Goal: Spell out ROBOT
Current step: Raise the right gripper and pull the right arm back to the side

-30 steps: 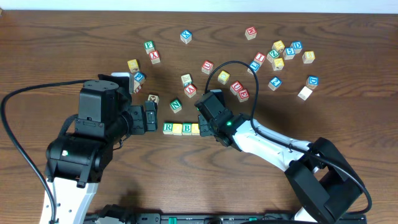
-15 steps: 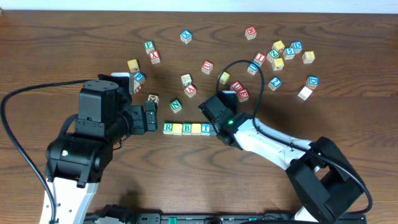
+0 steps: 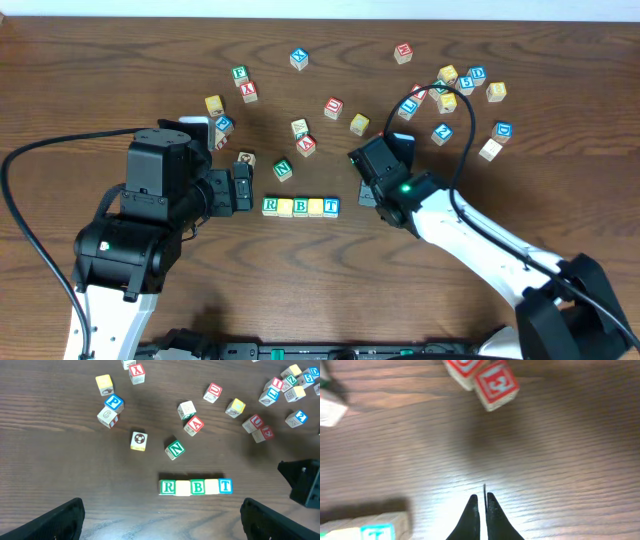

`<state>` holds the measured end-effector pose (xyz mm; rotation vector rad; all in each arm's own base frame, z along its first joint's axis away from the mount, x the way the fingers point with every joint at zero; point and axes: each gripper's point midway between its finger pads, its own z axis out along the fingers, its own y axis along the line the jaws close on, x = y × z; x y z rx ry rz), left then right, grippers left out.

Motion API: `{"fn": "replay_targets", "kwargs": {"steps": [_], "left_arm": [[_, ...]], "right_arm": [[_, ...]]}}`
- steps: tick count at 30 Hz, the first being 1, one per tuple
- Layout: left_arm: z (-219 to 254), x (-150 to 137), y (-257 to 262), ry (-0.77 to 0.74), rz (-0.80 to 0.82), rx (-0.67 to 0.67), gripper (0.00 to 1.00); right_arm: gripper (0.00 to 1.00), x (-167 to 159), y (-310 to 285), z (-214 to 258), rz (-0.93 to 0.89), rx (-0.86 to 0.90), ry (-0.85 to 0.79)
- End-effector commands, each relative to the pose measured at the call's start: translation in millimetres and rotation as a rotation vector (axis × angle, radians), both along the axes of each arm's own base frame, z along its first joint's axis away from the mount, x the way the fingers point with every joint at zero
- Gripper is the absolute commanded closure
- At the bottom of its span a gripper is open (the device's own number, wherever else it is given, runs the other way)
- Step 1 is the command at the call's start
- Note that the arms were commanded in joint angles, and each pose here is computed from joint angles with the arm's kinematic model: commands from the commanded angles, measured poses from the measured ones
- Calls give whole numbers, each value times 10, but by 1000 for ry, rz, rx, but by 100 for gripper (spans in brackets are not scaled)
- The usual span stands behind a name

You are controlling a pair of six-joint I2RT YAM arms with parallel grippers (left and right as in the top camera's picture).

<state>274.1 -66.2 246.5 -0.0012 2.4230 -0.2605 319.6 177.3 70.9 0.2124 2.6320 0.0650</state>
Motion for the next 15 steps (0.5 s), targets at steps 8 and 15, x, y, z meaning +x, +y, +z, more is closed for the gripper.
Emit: {"fn": "replay_targets", "kwargs": {"steps": [8,15], "left_arm": [[77,13,-3,-20,-7,-2,2],[77,13,-3,-20,-7,-2,2]], "right_arm": [[99,-225,223,-1,76,39,57],[99,-295,-32,319,52,-4,8]]}}
